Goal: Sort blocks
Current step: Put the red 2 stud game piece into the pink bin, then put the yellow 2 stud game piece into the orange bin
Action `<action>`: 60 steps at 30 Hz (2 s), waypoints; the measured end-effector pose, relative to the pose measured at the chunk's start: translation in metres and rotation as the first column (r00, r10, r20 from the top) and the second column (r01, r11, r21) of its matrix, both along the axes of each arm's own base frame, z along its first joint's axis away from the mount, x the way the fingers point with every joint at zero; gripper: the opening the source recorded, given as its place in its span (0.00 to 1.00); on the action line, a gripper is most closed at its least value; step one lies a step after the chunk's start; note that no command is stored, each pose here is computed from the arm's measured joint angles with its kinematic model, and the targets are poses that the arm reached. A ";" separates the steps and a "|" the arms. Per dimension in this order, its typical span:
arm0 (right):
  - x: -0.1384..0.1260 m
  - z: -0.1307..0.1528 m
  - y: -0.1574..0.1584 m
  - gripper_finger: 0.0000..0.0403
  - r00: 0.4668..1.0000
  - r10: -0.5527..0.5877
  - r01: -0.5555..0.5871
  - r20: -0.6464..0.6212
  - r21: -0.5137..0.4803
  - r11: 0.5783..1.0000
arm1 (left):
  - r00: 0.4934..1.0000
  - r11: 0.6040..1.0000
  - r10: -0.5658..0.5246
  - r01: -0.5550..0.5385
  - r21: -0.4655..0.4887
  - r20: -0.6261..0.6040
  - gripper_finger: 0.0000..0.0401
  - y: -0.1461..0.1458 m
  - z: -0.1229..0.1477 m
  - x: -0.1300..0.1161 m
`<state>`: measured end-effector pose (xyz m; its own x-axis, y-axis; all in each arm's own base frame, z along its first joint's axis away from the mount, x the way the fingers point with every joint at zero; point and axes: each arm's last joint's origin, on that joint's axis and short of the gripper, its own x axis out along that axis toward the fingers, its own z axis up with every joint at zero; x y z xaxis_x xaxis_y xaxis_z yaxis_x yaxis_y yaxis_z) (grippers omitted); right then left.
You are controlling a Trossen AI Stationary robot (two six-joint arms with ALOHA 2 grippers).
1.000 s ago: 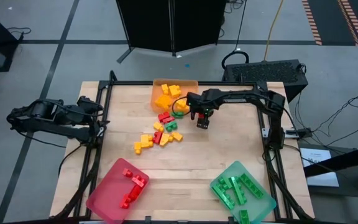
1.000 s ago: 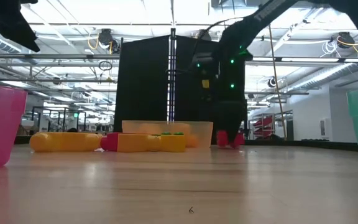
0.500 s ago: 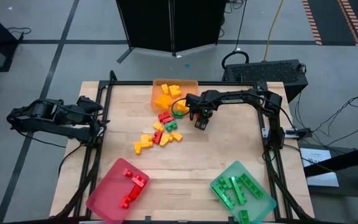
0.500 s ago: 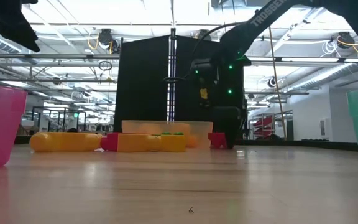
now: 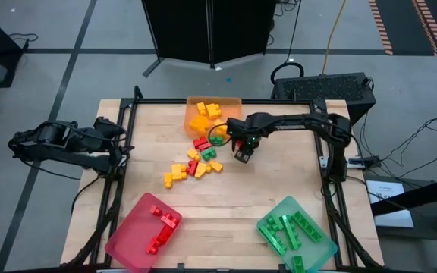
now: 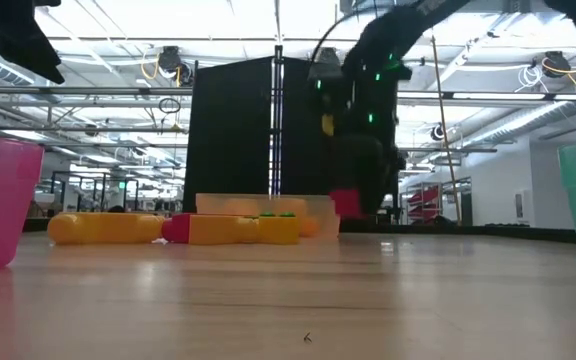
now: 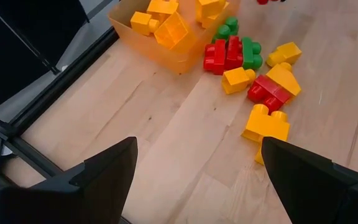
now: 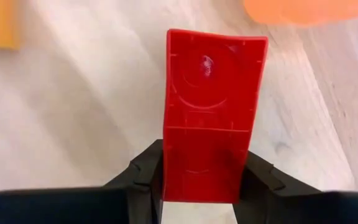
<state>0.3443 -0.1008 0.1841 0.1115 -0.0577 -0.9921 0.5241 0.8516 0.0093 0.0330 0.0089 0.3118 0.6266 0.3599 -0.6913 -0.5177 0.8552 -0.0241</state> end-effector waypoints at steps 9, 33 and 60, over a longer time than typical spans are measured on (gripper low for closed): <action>0.042 0.086 0.058 0.29 0.915 -0.007 0.013 0.404 -0.012 1.000 | 1.000 1.000 0.000 0.000 0.000 0.001 0.86 0.000 0.000 0.000; 0.205 0.031 0.210 0.29 0.591 0.304 -0.443 0.747 -0.015 0.896 | 0.999 0.999 -0.034 0.034 0.012 -0.015 0.86 0.000 0.000 0.000; 0.206 0.017 0.221 0.60 0.571 0.432 -0.444 0.698 -0.180 0.878 | 1.000 1.000 -0.028 0.028 0.009 -0.012 0.86 0.000 0.000 0.000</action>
